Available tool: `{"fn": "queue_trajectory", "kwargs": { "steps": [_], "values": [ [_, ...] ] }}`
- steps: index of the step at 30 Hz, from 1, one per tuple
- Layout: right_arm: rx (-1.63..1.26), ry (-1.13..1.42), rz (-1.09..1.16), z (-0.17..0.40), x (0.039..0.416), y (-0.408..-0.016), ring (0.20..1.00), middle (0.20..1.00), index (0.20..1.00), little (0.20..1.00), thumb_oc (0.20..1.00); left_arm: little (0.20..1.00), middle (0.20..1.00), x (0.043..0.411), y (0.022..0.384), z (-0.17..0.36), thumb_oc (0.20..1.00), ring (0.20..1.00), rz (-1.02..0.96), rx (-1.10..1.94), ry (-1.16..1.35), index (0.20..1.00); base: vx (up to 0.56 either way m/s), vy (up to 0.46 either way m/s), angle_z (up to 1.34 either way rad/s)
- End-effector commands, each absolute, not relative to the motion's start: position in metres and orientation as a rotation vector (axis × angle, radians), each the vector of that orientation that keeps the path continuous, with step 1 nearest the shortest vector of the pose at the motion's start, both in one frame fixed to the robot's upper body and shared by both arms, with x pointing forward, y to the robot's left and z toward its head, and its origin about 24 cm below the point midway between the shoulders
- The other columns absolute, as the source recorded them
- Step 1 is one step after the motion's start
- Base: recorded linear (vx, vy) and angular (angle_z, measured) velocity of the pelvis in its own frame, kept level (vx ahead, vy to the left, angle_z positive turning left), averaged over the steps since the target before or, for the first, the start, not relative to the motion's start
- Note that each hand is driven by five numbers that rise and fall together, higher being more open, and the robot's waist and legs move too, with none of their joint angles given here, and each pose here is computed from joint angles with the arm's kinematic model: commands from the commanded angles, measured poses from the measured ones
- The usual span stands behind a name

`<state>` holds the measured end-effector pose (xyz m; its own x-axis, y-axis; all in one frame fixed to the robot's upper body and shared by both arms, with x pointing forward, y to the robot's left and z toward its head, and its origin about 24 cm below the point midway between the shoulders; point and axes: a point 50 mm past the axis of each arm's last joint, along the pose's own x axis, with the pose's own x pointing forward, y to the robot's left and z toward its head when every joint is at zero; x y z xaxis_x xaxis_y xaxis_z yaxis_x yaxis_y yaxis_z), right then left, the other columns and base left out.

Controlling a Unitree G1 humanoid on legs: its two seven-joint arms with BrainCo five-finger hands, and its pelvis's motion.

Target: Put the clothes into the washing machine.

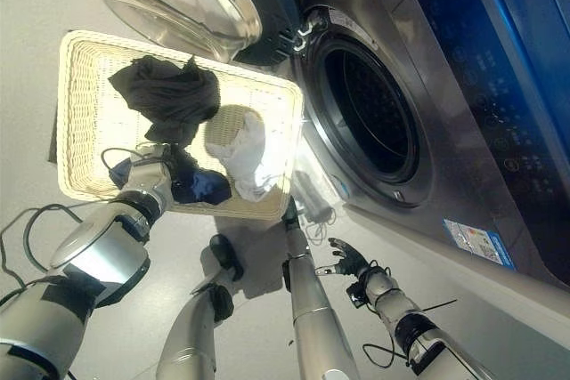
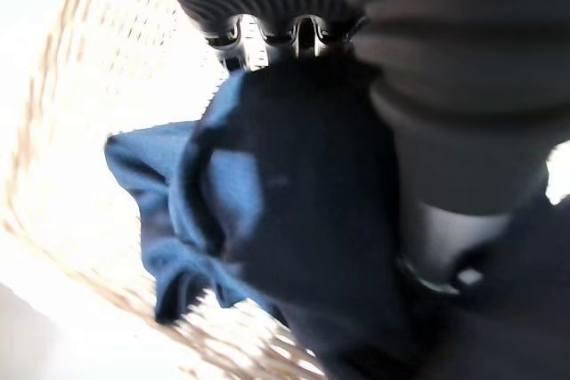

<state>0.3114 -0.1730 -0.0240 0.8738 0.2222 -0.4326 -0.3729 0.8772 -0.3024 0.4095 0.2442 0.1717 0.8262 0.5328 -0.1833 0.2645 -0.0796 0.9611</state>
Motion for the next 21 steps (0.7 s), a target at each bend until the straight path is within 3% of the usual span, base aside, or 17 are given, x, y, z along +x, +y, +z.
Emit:
{"fn": "queue_trajectory", "kwargs": {
  "steps": [1, 10, 14, 18, 21],
  "values": [
    [-0.435, 0.409, 0.336, -0.027, 0.302, -0.184, 1.0, 1.0, 1.0, 1.0, 1.0, 0.2, 0.2, 0.38, 0.259, 0.1, 0.2, 0.2, 0.016, 1.581, 1.038, 0.2, 0.0, 0.0, 0.0],
    [-0.471, 0.411, 0.347, -0.024, 0.304, -0.185, 1.0, 1.0, 1.0, 1.0, 1.0, 0.2, 0.2, 0.379, 0.25, 0.093, 0.2, 0.2, -0.035, 1.622, 1.059, 0.2, -0.02, -0.004, -0.01],
    [-0.482, 0.404, 0.345, -0.022, 0.306, -0.185, 1.0, 1.0, 1.0, 1.0, 1.0, 0.2, 0.2, 0.384, 0.249, 0.094, 0.2, 0.2, 0.004, 1.508, 0.899, 0.2, -0.03, -0.032, 0.13],
    [-0.457, 0.387, 0.321, -0.024, 0.302, -0.188, 1.0, 1.0, 1.0, 1.0, 1.0, 0.2, 0.2, 0.391, 0.252, 0.099, 0.2, 0.2, 0.083, 1.218, 0.561, 0.2, -0.03, -0.07, 0.08],
    [-0.446, 0.373, 0.308, -0.022, 0.301, -0.191, 1.0, 1.0, 1.0, 1.0, 1.0, 0.2, 0.2, 0.391, 0.258, 0.101, 0.2, 0.2, 0.103, 1.161, 0.49, 0.2, -0.03, -0.071, 0.22]
  ]
}}
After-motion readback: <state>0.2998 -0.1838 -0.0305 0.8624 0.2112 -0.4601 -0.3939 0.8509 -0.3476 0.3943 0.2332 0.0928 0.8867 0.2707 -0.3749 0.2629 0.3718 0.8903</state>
